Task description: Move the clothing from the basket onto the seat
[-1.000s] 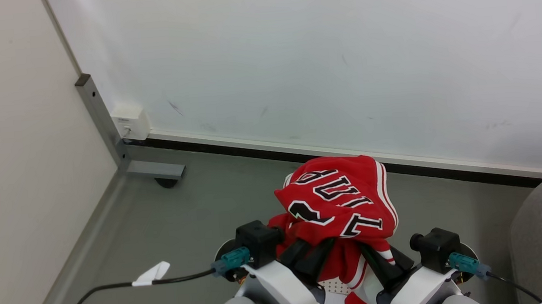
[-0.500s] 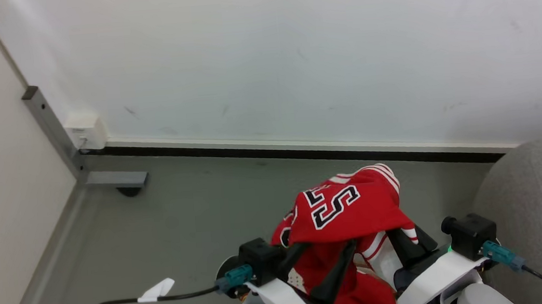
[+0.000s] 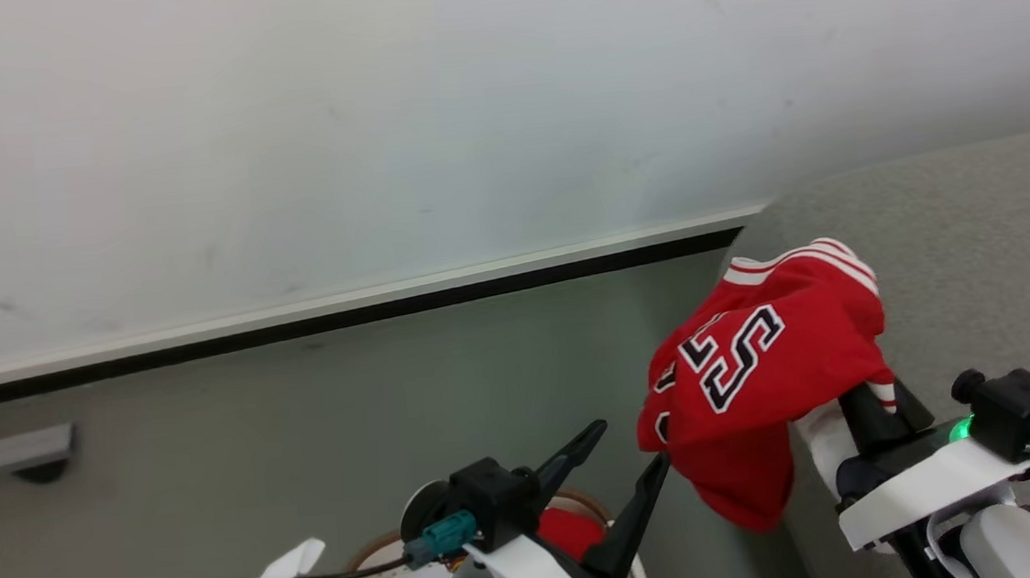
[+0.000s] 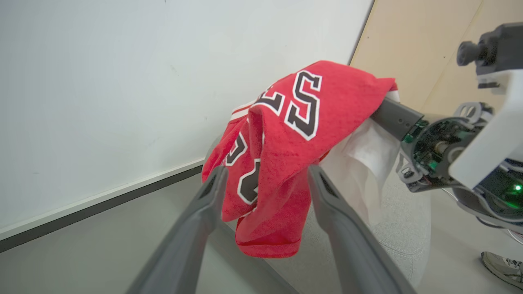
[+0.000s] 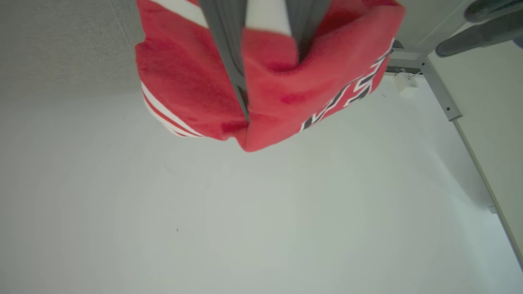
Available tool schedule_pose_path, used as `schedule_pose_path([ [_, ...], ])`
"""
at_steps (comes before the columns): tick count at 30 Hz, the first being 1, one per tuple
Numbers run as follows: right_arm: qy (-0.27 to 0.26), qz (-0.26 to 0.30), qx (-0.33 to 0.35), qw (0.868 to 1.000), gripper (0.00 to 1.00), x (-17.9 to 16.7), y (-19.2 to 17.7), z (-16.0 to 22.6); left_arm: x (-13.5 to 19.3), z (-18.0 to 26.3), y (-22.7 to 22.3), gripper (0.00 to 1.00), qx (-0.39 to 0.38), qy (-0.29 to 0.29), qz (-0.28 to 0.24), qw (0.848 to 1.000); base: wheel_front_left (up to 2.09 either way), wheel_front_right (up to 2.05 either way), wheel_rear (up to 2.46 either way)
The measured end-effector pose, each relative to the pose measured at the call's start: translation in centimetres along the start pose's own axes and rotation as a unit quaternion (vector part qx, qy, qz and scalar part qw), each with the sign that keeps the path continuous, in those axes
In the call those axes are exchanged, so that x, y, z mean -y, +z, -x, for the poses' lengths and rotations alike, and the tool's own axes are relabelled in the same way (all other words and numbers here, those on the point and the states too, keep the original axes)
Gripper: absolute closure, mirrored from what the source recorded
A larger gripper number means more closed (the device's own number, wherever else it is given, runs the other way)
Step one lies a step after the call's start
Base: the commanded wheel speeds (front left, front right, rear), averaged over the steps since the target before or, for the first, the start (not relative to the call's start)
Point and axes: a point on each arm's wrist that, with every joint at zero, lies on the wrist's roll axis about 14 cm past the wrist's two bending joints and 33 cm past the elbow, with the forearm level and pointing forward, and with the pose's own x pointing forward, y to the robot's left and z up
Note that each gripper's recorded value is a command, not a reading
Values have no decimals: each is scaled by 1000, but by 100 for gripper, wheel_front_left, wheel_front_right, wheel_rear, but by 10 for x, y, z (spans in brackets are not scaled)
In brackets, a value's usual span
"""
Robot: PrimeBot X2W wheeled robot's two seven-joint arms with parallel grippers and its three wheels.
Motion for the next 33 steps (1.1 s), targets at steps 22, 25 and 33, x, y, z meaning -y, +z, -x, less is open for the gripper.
schedule_pose_path([
  [22, -168, 48, 63, 983, 100, 96, 55, 85, 51, -56, -19, 0, -8, -128, -15, 992, 0, 0, 0],
  [25, -163, 57, 62, 983, 100, 98, 59, 79, 48, -58, -19, 0, -7, -126, -15, 992, 0, 0, 0],
  [33, -153, 116, 79, 978, 100, 132, 99, 24, 21, -68, -29, 0, -8, -115, -10, 993, 0, 0, 0],
])
